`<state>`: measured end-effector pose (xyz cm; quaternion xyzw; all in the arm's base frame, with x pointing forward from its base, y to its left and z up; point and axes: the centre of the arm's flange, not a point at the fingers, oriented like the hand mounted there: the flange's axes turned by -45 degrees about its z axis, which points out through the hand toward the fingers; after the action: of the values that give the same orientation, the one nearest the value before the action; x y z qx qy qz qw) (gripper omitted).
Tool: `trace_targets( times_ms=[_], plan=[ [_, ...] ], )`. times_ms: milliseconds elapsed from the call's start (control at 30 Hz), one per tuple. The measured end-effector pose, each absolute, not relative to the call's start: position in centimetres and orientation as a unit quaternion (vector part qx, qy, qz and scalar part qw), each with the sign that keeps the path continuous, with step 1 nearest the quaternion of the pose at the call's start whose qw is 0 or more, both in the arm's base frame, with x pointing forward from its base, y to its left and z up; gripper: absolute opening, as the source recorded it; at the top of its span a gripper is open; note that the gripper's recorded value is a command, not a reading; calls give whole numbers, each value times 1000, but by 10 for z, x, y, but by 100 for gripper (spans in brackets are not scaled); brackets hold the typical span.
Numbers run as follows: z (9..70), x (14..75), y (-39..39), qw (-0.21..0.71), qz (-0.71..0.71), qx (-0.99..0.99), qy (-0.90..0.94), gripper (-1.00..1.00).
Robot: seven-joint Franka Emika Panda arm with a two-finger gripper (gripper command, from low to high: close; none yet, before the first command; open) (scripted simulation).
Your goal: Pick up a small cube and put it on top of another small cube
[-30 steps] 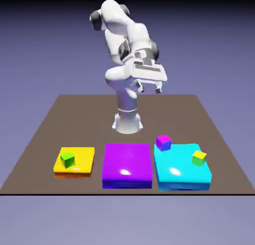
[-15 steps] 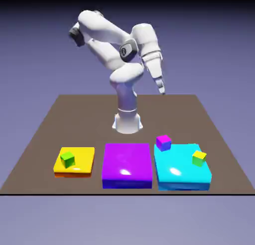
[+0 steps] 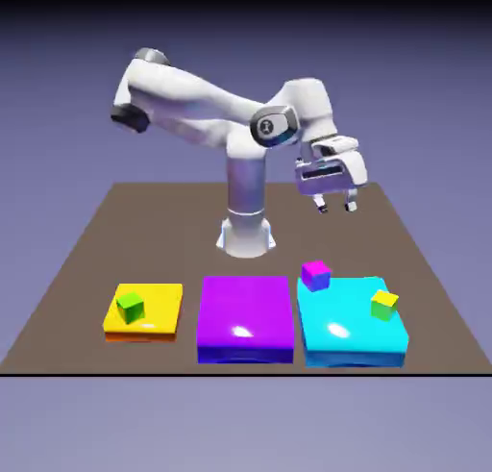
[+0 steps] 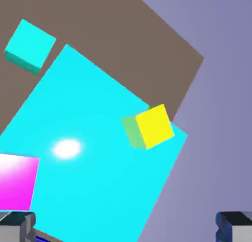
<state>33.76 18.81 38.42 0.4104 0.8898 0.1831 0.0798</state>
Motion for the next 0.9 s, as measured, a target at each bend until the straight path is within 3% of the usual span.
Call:
trace_targets(
  times_ms=[333,667,900],
  plan=[
    [297,309,256,95,102,194,971,0],
    [196,239,323,118,13,-52,992,0],
    [125,246,327,120,8,-65,991,0]
  ],
)
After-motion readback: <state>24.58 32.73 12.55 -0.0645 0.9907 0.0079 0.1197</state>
